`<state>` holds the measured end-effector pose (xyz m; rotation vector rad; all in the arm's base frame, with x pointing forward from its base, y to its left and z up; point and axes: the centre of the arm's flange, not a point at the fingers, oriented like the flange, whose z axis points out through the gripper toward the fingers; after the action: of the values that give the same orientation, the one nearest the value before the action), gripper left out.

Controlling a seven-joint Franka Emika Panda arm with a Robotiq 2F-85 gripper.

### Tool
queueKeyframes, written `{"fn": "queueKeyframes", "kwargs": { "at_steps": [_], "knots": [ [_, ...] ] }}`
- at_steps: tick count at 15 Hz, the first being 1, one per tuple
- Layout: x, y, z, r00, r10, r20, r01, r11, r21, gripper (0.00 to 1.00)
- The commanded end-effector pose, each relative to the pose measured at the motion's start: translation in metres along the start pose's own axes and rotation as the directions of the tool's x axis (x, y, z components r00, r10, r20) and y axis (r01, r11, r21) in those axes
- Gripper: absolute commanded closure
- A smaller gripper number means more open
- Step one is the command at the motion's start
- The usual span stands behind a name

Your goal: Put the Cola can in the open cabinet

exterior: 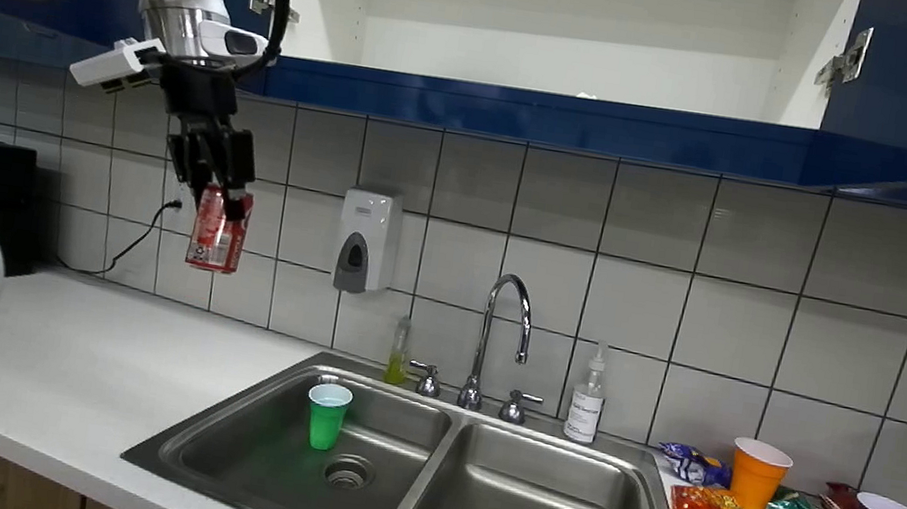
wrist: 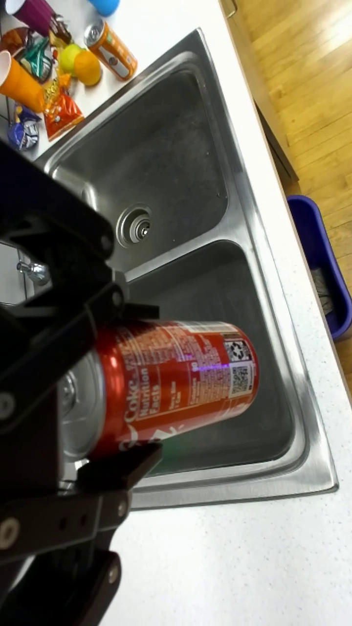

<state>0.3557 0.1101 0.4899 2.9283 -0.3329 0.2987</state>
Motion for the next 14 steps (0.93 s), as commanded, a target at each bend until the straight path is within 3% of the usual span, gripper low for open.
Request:
{"fn": "queueKeyframes", "kwargs": {
  "at_steps": [1,14],
  "knots": [
    [0.003,0.006,-0.033,0.999,0.03,-0.025,-0.03,0.999,-0.015,0.62],
    [0.014,0.014,-0.114,0.993,0.053,-0.108,-0.054,0.998,-0.011,0.62]
  ]
}}
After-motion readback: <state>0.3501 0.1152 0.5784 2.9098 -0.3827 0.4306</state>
